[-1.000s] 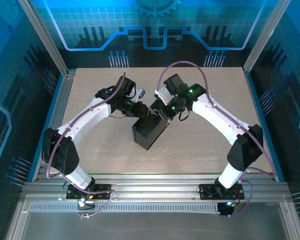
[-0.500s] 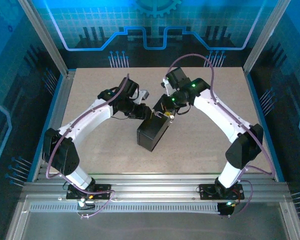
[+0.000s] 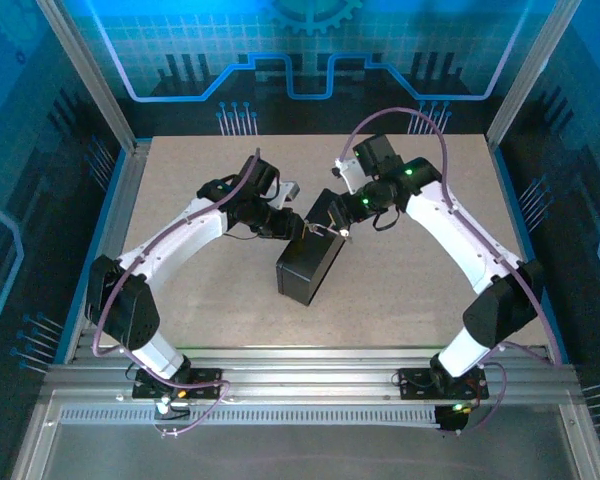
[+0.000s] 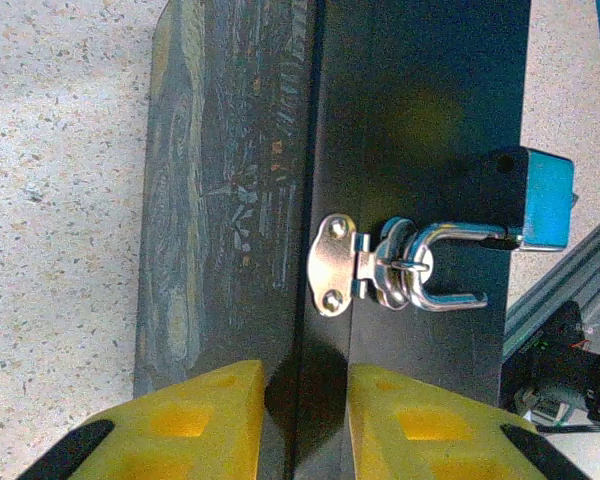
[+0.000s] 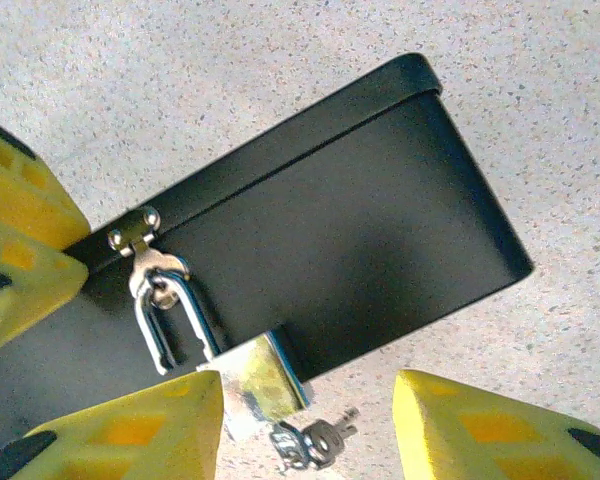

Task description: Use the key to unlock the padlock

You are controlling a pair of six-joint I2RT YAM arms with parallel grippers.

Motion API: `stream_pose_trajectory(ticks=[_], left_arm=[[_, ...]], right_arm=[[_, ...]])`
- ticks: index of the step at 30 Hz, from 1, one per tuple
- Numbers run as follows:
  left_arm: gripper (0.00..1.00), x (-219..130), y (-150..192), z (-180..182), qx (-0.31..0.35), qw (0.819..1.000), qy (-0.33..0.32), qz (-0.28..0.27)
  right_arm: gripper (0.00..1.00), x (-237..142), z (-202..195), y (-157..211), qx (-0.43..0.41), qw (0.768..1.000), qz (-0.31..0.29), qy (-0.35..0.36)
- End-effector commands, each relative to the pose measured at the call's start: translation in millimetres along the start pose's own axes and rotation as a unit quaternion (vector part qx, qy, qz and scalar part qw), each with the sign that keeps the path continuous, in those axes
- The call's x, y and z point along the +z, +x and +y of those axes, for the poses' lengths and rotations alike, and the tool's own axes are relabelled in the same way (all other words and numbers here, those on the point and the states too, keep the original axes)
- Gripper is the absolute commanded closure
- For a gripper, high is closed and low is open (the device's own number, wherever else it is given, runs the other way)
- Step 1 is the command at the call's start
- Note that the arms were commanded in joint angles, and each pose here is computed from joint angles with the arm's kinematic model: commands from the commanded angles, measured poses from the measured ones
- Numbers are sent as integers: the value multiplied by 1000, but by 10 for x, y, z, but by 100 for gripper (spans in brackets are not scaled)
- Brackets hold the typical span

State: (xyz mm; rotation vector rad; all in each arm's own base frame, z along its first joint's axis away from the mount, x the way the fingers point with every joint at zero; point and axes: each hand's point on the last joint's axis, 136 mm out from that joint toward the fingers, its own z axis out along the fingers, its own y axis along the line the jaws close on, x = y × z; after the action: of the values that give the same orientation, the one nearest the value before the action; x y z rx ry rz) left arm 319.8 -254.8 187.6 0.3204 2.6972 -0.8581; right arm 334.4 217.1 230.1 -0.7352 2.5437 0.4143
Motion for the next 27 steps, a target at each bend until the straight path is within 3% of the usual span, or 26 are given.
stream_pose_trajectory(ticks=[1, 7, 23, 27], left_arm=[[71, 48, -12, -16, -1, 1000, 9, 6], [71, 44, -20, -15, -1, 1000, 8, 7], [71, 35, -30, 25, -2, 1000, -1, 10], [71, 22, -30, 21, -2, 1000, -2, 9]], right_arm=[[50, 54, 80, 103, -80, 996, 9, -25], [50, 193, 181, 78, -153, 987, -13, -45], [47, 261, 314, 231, -196, 978, 4, -74], [48, 302, 240, 247, -201, 978, 12, -50]])
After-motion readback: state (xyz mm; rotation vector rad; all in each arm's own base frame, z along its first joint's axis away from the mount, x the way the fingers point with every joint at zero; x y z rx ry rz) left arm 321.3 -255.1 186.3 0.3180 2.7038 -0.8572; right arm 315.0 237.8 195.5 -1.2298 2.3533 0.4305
